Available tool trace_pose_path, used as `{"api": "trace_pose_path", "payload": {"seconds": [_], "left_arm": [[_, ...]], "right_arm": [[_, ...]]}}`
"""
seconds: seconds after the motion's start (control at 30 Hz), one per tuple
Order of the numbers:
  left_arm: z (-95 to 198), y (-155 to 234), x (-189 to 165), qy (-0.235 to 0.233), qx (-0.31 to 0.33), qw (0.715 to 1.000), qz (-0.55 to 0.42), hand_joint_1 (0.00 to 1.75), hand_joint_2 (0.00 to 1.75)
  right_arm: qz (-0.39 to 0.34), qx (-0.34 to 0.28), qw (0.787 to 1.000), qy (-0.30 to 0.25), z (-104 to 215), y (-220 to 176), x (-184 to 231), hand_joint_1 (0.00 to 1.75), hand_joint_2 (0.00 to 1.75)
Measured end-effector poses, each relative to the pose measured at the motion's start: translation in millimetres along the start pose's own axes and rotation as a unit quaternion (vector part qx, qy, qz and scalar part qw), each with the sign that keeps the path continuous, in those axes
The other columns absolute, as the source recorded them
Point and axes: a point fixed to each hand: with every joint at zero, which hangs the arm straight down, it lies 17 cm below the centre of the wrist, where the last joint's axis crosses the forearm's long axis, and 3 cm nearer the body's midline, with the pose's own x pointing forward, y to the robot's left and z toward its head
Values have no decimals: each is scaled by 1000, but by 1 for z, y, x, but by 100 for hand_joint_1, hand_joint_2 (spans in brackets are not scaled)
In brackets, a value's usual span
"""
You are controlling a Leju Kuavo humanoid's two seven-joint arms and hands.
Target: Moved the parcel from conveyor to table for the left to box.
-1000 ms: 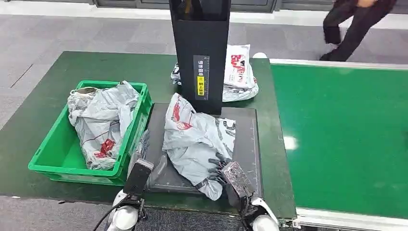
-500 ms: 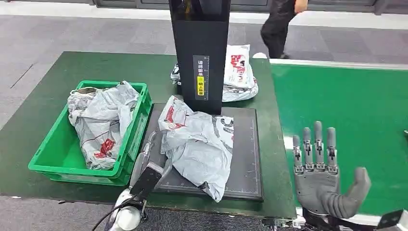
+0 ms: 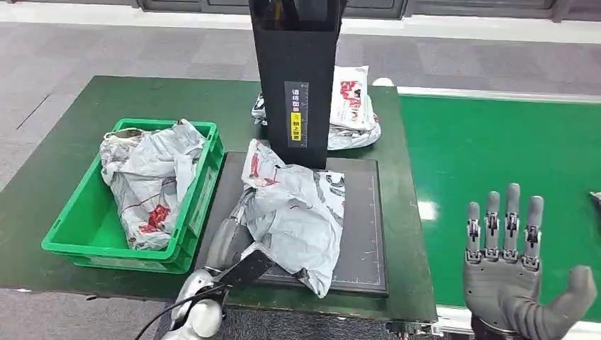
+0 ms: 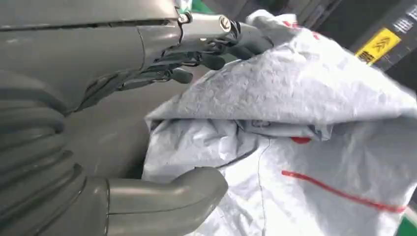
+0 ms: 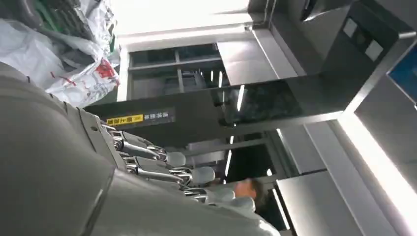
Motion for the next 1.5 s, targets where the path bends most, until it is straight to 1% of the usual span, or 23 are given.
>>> {"api": "trace_pose_path", "payload": {"seconds": [0.1, 0.2, 0.23, 0.33, 0.37, 0.4, 0.43, 0.57, 0.7, 0.8, 0.87, 1.03, 1.1, 1.13, 1.23, 1.27, 1.33, 1.43, 1.47, 1.5], "left_arm": [[-14, -10, 26, -29, -6, 993, -112, 0, 175], [-27, -26, 49, -50, -19, 982, -184, 0, 175], [-32, -37, 60, -60, -29, 975, -212, 0, 175], [-40, -78, 70, -77, -76, 952, -286, 0, 175], [-42, -90, 73, -83, -91, 946, -301, 16, 175], [-45, -102, 75, -90, -106, 938, -317, 162, 175], [-42, -119, 73, -92, -128, 931, -328, 175, 175], [-38, -159, 57, -83, -203, 907, -360, 175, 175], [-33, -183, 40, -80, -277, 874, -390, 175, 175], [-32, -190, 23, -69, -324, 846, -417, 175, 175], [-34, -188, 17, -65, -333, 837, -428, 175, 175], [-40, -181, 6, -47, -348, 818, -455, 175, 175], [-50, -174, 8, -37, -337, 818, -465, 175, 175], [-53, -170, 8, -31, -327, 820, -468, 175, 175], [-68, -151, 9, -12, -260, 847, -464, 175, 175], [-71, -147, 8, -8, -247, 852, -461, 175, 175], [-70, -140, -3, 3, -240, 855, -461, 175, 175], [-70, -135, -11, 9, -232, 857, -460, 175, 175], [-71, -132, -10, 9, -219, 863, -456, 175, 175], [-73, -127, -10, 10, -201, 871, -448, 175, 175]], "right_arm": [[-2, -2, 1000, -2, -2, -2, 3, 0, 0], [-4, -5, 1000, -3, -4, -3, 4, 0, 0], [-5, -4, 1000, -5, -5, -2, 4, 0, 0], [-8, -1, 1000, -12, -9, -1, 6, 0, 0], [-8, -1, 1000, -13, -10, -1, 6, 0, 0], [-7, -1, 1000, -14, -11, -1, 6, 0, 0], [-7, -2, 1000, -17, -12, -1, 7, 0, 0], [-7, -4, 1000, -23, -14, -2, 9, 0, 0], [-8, -3, 999, -31, -16, 0, 11, 0, 0], [-10, -2, 999, -36, -19, 0, 12, 0, 0], [-11, -3, 999, -38, -20, 1, 12, 0, 0], [-14, -3, 999, -40, -20, 2, 12, 0, 0], [-16, -2, 999, -43, -21, 3, 13, 0, 0], [-17, -1, 999, -45, -20, 3, 14, 0, 0], [-20, -2, 999, -48, -20, 3, 16, 0, 0], [-22, -3, 999, -49, -20, 3, 16, 0, 0], [-24, -6, 998, -51, -19, 2, 17, 0, 0], [-24, -7, 998, -49, -18, 2, 17, 0, 0], [-24, -7, 999, -48, -18, 1, 16, 0, 175], [-23, -9, 999, -44, -18, 1, 15, 0, 175]]}}
